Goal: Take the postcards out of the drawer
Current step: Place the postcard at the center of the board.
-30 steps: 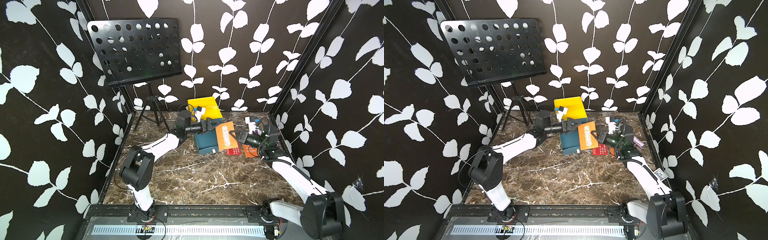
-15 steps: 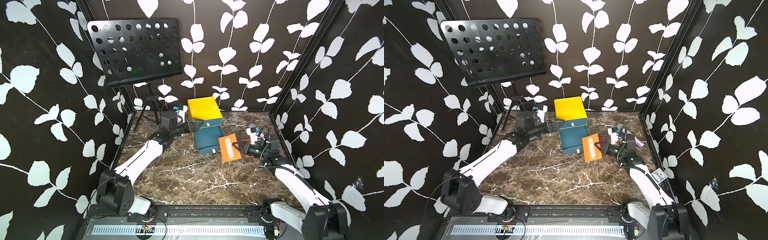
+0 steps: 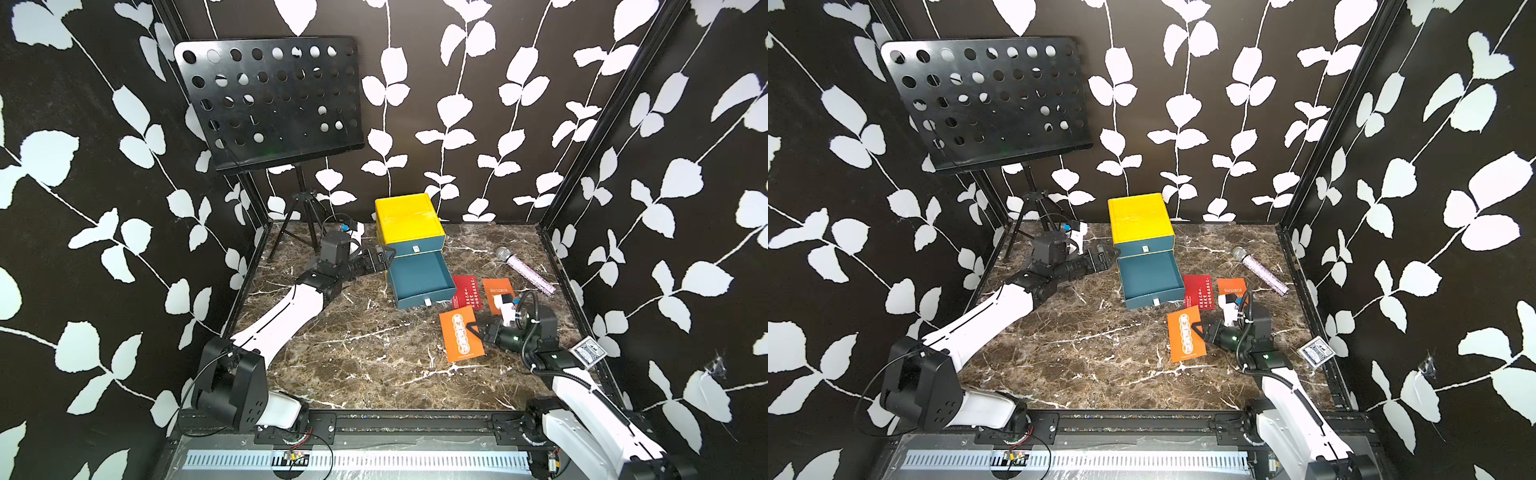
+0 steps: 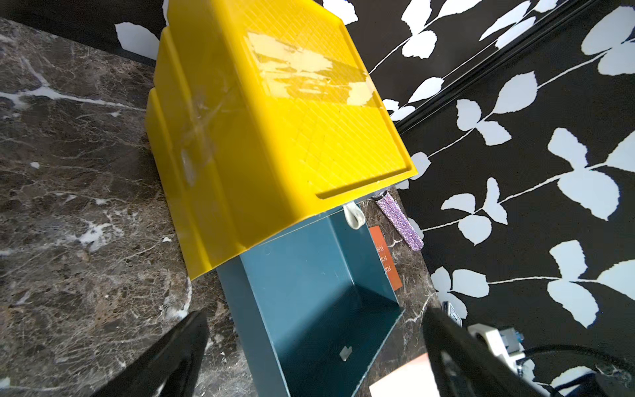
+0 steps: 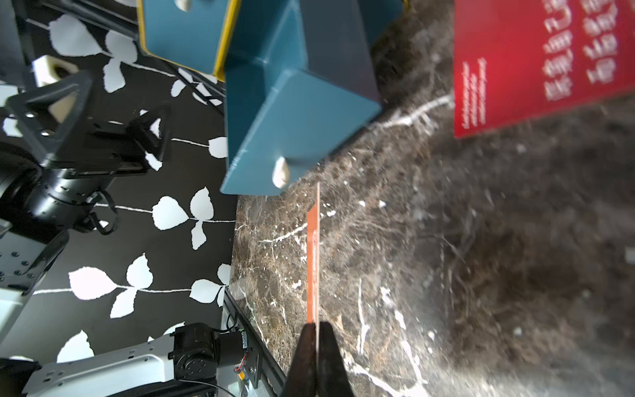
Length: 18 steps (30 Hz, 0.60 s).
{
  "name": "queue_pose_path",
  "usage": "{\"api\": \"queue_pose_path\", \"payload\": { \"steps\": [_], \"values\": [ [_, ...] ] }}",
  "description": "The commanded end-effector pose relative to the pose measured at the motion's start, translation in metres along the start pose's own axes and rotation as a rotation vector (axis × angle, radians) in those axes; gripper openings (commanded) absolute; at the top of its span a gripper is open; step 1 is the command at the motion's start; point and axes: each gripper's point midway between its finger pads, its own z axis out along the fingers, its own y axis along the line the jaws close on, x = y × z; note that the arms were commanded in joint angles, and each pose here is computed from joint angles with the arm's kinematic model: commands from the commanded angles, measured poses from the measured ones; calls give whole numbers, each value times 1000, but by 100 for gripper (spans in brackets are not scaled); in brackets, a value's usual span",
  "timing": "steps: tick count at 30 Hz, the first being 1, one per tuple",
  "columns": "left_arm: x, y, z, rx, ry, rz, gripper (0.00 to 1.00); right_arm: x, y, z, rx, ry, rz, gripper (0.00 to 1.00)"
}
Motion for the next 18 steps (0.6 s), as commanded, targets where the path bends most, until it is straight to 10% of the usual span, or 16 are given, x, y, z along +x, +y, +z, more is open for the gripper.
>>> {"api": "queue_pose_path", "payload": {
  "steps": [1,18],
  "values": [
    [-8,0,-3,-7,-47,11,99,0,-15,2,34,-40,42,0],
    [-8,19,-27,-119,-112,54,99,21,-62,29,190,-8,67,0]
  ]
}}
